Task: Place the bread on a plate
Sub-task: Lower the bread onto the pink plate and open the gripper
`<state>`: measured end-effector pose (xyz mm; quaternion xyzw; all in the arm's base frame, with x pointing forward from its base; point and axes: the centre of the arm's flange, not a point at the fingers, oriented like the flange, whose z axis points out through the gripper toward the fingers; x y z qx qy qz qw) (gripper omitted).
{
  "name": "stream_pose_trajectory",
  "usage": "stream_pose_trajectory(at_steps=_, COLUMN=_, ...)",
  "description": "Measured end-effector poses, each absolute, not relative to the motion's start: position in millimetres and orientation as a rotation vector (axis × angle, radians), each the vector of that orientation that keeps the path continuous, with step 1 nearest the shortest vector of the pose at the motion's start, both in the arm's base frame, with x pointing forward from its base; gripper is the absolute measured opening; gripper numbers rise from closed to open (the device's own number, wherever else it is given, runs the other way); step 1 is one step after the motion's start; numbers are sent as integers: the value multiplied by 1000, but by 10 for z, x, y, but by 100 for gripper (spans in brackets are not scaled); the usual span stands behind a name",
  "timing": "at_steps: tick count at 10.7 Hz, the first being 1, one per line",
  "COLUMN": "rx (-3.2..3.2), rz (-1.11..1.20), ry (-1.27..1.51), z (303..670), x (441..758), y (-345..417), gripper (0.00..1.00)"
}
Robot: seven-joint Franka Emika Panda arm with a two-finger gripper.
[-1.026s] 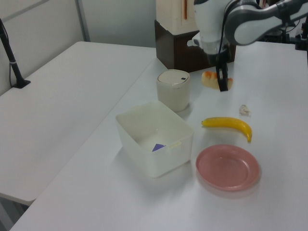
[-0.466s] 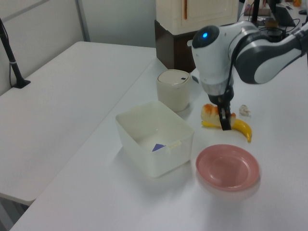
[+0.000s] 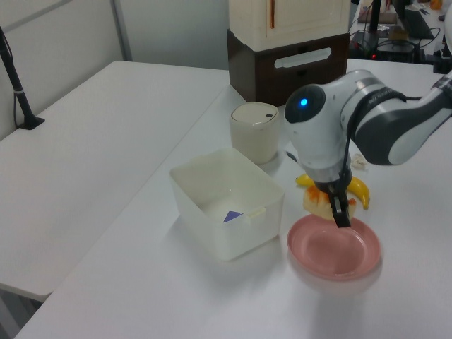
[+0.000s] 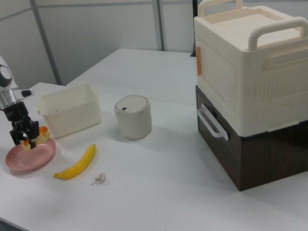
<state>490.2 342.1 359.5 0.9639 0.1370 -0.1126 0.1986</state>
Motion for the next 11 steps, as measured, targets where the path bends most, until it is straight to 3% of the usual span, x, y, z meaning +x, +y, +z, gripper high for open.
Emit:
stream_pose_trajectory(at_steps=1, rx=2692, rz=-319, ry=389, z=3550, x=4848, y=3498, gripper=5)
stream_pose_trajectory(at_steps=7, rx=2673, rz=-328, ry=345, z=3556, x=4838, y=3469, gripper=96)
stream_pose_trajectory(at_steps=9, rx=2685, rz=-313, ry=307, z=3626, x=4902, y=3396, gripper=100)
stream_pose_trajectory(at_steps=11, rx=2726, rz=-257, ry=205, z=3938, x=5124, y=3089, gripper=100)
